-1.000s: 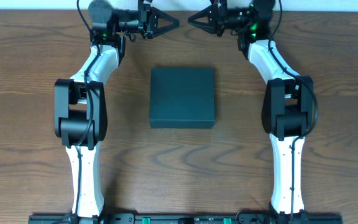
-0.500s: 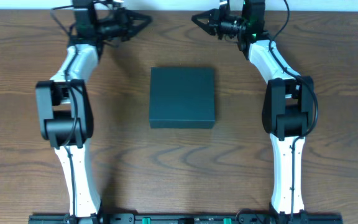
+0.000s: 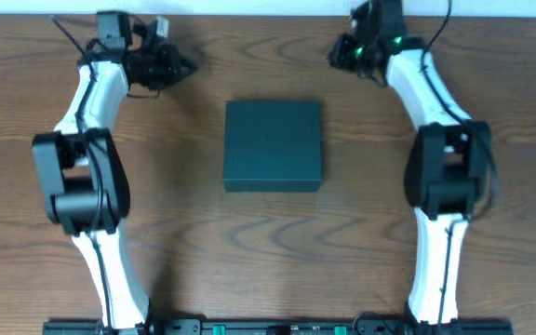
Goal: Pack container
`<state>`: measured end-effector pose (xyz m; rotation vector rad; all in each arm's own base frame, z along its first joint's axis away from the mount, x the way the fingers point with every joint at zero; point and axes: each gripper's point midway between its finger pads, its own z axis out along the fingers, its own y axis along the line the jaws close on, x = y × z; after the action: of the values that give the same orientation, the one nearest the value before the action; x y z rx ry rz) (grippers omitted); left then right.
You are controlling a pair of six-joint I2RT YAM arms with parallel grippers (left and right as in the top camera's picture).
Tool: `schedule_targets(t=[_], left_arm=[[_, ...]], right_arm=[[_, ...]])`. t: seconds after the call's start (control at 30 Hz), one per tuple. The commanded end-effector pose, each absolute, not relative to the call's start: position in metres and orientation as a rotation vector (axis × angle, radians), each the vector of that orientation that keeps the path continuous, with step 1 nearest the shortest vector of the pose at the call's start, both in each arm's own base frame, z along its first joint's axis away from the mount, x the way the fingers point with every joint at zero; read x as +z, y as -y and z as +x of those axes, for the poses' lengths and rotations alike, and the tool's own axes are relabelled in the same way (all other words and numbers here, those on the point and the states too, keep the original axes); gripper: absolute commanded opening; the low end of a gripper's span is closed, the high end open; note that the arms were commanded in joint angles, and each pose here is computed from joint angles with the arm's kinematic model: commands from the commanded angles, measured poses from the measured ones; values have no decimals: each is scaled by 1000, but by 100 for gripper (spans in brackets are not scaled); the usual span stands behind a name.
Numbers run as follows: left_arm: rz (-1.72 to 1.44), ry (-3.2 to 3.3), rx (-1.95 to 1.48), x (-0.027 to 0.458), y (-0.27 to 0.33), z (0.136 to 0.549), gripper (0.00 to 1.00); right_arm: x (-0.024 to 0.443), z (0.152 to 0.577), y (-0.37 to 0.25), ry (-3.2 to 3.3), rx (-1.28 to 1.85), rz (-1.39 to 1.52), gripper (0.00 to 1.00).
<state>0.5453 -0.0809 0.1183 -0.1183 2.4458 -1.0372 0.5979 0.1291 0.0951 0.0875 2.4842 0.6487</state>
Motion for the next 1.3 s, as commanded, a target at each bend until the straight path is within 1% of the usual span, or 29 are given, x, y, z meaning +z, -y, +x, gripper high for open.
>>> schedule_targets(t=[0.0,0.1,0.17,0.3,0.47,0.57,0.63,0.73,0.83,0.9,1.03,1.17,1.2,1.23,1.27], left_arm=[[134,-2244,-697,230,73,542,6],[158,-2147,-551,295,71,521,6],[218,-2085,-513,339,79,492,6],[333,-2033,-479,389,92,428,6],[351,-2013,-446,428,89,346,6],[395,-1971,-363,446,81,294,6],[394,-1997,-291,443,70,261,6],[422,-2010,-332,431,74,220,6],[425,-2024,-343,403,74,196,6],[409,-2027,-366,378,75,179,6],[379,-1970,-378,346,74,163,6],[384,-1943,-408,338,78,160,6],[379,-1939,-411,340,78,161,6],[361,-1929,-420,343,78,163,25],[353,-1918,-424,346,78,165,65]], right_arm=[[231,591,-116,-2228,414,-191,2],[300,570,-110,-2117,391,-215,2],[339,547,-106,-2069,370,-232,2],[384,496,-101,-2048,326,-293,2],[416,425,-89,-2088,295,-285,2],[431,376,-84,-2106,296,-285,2],[430,343,-77,-2155,269,-274,2],[406,298,-77,-2257,257,-295,2],[375,267,-78,-2292,253,-272,2],[353,245,-84,-2230,307,-249,2],[335,199,-77,-2037,377,-212,2],[331,181,-68,-1950,363,-191,2],[332,178,-67,-1937,364,-191,15],[333,176,-66,-1927,365,-190,53],[333,174,-66,-1923,366,-190,99]])
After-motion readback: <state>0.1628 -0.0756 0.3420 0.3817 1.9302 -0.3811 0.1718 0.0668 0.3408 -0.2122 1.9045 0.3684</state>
